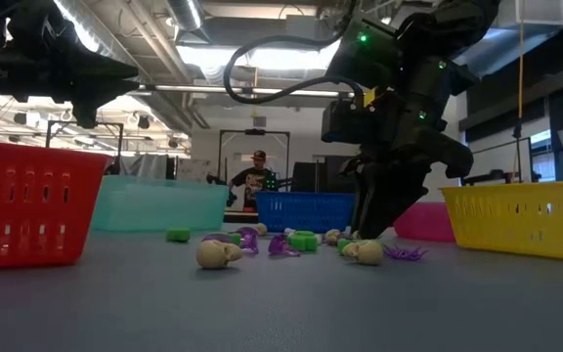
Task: Sort Halloween decoration
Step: Put the yellow skull toy into the red bin, then put the green skeleton toy into the green bin
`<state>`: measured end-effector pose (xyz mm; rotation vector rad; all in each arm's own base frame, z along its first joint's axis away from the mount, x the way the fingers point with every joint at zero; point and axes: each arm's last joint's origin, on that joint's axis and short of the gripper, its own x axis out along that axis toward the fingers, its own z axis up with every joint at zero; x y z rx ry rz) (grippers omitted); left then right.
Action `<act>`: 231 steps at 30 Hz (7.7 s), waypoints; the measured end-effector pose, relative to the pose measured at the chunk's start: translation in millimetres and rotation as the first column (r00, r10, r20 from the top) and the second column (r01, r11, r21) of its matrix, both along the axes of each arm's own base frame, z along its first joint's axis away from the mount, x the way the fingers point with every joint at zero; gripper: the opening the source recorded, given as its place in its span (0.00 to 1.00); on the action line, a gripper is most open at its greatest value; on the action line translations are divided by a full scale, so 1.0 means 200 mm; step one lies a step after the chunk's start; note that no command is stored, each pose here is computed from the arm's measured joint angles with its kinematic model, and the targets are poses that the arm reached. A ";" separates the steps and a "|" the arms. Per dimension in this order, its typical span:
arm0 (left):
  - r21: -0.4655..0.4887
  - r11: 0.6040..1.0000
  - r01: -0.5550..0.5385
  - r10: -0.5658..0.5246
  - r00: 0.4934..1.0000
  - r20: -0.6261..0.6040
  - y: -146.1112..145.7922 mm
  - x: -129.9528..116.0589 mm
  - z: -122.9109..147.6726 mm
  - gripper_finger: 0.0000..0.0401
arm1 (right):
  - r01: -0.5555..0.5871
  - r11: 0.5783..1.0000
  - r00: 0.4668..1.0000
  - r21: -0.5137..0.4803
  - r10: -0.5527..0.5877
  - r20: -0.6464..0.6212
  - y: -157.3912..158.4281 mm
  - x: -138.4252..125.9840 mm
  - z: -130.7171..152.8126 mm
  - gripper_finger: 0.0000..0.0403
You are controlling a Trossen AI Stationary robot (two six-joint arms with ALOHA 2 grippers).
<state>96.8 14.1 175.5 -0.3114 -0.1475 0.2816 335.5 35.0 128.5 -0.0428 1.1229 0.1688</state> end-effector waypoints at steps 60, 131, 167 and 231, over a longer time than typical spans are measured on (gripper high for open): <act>0.012 1.000 -0.005 0.003 0.992 0.128 0.00 -0.01 0.06 0.28 | 0.068 0.991 0.879 -0.118 -0.115 -0.463 -0.54 -0.24 0.37 0.21; -0.123 0.802 0.584 -0.422 0.410 -0.808 -0.32 1.14 -0.20 0.29 | 0.126 0.982 0.941 -0.138 -0.162 -0.296 -0.53 -0.30 0.55 0.41; -0.087 0.772 0.630 -0.356 0.314 -0.880 -0.30 1.14 -0.31 0.19 | 0.130 0.981 0.948 -0.142 -0.164 -0.271 -0.53 -0.28 0.55 0.41; 0.043 0.997 -0.068 0.057 0.216 -0.975 0.29 0.73 0.19 0.10 | 0.129 0.981 0.949 -0.142 -0.164 -0.269 -0.53 -0.28 0.55 0.41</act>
